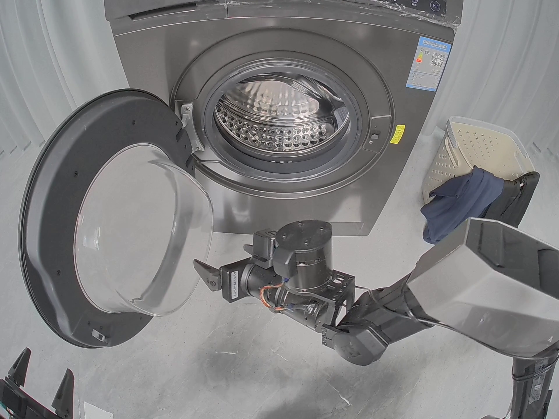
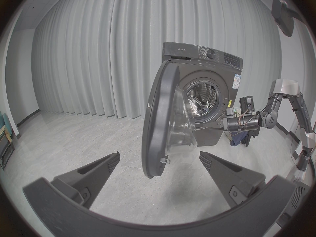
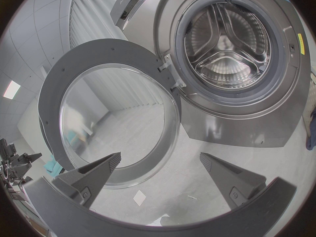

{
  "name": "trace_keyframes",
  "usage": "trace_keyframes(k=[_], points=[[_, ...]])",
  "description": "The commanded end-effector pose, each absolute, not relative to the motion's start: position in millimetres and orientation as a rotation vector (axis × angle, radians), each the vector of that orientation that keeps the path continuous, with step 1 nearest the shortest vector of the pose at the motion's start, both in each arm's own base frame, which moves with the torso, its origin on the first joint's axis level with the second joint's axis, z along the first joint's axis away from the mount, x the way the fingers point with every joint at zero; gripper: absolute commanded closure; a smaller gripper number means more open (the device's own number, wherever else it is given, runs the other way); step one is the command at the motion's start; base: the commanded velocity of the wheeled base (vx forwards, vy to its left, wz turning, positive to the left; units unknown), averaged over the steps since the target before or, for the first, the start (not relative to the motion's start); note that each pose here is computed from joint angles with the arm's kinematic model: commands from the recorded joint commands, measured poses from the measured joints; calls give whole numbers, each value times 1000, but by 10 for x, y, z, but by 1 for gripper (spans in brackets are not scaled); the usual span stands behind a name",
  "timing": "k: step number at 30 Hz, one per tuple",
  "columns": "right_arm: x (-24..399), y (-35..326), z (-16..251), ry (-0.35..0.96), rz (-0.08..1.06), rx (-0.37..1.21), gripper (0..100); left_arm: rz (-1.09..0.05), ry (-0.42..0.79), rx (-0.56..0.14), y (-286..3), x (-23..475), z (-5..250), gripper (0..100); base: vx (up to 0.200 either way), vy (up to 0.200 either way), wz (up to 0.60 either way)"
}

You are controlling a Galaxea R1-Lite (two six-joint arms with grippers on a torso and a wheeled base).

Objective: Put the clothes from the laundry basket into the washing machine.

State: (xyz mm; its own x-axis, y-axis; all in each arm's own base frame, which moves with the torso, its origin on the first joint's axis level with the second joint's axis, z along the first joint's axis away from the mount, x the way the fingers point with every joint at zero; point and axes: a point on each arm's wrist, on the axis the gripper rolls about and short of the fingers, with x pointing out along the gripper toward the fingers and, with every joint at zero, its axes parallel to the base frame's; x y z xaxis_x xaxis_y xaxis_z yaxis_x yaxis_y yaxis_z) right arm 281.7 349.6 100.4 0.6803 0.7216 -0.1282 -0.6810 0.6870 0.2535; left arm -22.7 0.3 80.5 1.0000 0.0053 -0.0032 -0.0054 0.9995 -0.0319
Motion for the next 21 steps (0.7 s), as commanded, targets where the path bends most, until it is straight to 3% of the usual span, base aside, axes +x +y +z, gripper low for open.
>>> trace_keyframes(k=[1,13,16,18,21], points=[[2913,3656,815,234,795,186,0,6,5,-32,3,-227,766,0,0,0,0],[2970,4138,653,175,807,214,0,6,5,-32,3,-227,766,0,0,0,0],[3028,4158,849,116,788,256,0,6,5,-32,3,-227,766,0,0,0,0],[3050,4120,844,124,776,265,0,6,5,-32,3,-227,766,0,0,0,0],[3072,3912,989,128,735,264,0,6,5,-31,3,-227,766,0,0,0,0]])
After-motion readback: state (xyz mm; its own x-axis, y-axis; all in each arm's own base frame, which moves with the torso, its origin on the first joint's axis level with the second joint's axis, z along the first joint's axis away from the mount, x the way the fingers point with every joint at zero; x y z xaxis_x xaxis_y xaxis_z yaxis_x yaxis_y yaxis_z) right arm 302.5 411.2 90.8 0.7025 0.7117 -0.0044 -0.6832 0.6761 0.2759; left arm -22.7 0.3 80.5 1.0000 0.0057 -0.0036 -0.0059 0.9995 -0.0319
